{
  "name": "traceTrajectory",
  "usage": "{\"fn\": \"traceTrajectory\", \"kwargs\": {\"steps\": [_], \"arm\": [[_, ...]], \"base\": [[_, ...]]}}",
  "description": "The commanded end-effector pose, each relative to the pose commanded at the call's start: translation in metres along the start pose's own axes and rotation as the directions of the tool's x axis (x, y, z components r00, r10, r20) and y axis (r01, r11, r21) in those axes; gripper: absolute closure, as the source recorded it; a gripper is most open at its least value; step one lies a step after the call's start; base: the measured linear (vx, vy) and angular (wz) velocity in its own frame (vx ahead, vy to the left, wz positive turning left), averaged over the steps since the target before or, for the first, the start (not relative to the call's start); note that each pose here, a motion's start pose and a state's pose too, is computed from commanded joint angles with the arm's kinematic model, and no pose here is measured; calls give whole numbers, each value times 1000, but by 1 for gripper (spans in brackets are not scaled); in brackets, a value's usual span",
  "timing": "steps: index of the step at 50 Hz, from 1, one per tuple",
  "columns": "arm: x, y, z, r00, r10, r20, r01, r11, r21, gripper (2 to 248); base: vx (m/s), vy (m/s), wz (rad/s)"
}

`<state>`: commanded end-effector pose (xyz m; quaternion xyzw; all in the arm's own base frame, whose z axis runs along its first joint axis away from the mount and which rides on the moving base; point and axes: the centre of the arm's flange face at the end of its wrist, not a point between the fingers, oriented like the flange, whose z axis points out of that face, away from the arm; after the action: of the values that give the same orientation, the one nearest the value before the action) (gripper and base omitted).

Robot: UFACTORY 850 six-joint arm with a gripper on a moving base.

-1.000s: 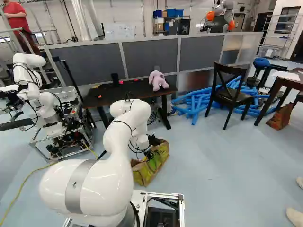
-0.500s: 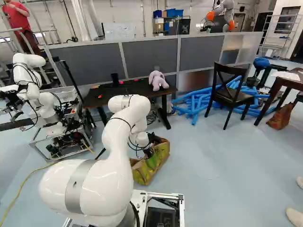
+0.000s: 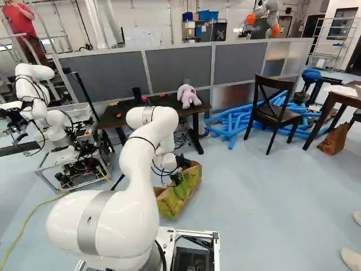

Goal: Pick up the bag on the ground and place it on the table

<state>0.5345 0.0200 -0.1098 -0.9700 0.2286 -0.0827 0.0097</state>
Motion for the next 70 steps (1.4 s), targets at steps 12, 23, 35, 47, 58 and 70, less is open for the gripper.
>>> {"fn": "traceTrajectory", "kwargs": {"steps": [12,23,35,47,58,70], "arm": [[2,-1,-18,1000,0,-3,0,1000,2,229],[4,-1,-34,1000,-1,-7,1,1000,4,229],[2,-3,-53,1000,-9,-7,9,1000,6,229],[-8,-5,-73,1000,-23,2,23,1000,3,229],[-22,-5,-93,999,-37,17,37,999,-2,229],[-37,1,-115,999,-46,25,46,999,-7,229]], "base": [[0,0,0],[0,0,0],[0,0,0],[0,0,0],[0,0,0],[0,0,0]]}}
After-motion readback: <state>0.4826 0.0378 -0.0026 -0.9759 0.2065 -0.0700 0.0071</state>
